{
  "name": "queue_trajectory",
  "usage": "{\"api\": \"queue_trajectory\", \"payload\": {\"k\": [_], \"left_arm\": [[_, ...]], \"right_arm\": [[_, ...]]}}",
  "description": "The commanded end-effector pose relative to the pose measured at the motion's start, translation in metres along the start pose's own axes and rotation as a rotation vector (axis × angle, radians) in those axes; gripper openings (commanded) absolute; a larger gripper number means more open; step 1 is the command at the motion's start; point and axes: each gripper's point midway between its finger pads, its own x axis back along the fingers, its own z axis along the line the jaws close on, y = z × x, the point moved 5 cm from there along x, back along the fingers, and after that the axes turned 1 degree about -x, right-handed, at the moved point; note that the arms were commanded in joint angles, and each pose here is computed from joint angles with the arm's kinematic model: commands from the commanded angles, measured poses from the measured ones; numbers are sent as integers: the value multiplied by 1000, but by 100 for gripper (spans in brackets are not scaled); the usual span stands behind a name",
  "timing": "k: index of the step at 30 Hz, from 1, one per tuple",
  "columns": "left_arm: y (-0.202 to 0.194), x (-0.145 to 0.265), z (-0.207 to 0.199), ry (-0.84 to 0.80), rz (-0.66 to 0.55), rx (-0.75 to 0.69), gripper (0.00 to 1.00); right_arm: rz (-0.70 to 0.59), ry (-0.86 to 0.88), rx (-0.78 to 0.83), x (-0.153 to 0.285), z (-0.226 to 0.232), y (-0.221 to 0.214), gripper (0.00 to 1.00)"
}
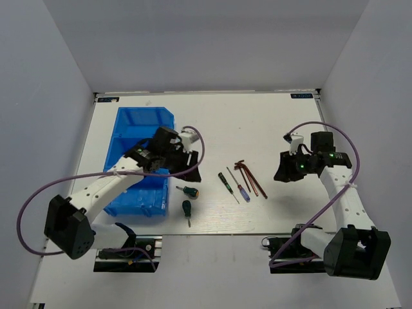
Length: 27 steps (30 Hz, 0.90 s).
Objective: Sort the tools into containers
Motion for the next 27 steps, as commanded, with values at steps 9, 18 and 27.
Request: {"api": "queue_trajectory", "payload": {"k": [9, 18, 27], "left_arm": [[-39, -15, -8, 528, 19, 677, 59], [-18, -72, -15, 732, 22, 932, 62], [-10, -88, -7, 864, -35, 944, 65]], "right_arm": [[-47, -131, -11, -3, -18, 14, 53], [-50, -94, -38, -10, -15, 11, 55], [-50, -96, -22, -12, -14, 0, 57]]}}
